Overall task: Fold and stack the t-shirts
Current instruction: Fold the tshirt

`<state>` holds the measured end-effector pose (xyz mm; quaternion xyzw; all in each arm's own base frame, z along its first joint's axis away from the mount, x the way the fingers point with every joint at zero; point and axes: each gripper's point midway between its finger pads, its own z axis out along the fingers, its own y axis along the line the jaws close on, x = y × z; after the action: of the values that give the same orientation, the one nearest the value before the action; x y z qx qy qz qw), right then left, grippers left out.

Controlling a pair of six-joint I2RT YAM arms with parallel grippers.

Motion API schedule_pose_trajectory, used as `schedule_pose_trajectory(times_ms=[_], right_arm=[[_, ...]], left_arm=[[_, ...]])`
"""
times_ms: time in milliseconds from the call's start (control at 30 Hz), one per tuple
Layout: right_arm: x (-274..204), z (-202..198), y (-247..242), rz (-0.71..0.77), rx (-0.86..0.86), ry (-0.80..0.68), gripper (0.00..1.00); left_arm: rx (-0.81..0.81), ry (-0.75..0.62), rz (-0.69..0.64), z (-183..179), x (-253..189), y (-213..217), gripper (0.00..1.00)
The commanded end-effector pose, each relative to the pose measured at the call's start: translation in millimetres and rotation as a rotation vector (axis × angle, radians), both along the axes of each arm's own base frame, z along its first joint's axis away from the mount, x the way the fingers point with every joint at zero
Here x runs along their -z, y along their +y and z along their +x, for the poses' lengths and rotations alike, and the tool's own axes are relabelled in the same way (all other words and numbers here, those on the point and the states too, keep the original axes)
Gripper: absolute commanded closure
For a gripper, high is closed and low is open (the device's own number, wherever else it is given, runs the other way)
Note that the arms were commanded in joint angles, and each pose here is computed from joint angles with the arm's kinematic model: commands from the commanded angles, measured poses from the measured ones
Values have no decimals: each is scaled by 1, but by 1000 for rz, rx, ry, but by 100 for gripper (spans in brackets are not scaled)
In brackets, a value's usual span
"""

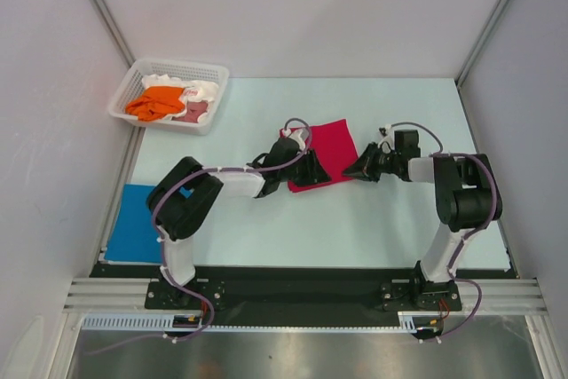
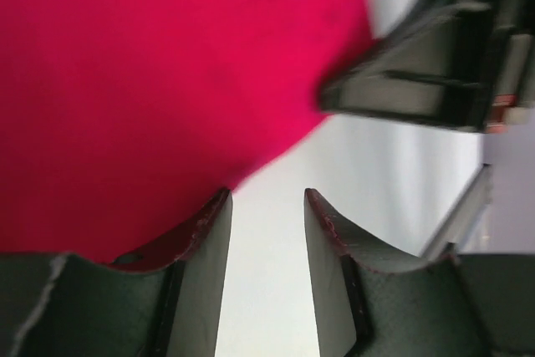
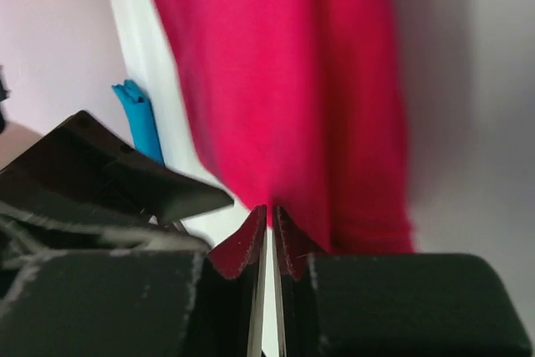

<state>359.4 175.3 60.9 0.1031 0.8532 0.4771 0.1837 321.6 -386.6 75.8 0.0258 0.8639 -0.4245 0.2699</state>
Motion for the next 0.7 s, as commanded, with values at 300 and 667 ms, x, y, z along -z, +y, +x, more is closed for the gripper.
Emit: schedule_pose_trajectory(times_ms=[300, 667], right_arm=[[15, 0, -55, -92, 86, -41, 86], [-53, -32, -59, -355, 115, -181, 69]], left_arm=[[19, -26, -9, -22, 13, 50, 53], [-61, -212, -39, -88, -72, 128, 45]])
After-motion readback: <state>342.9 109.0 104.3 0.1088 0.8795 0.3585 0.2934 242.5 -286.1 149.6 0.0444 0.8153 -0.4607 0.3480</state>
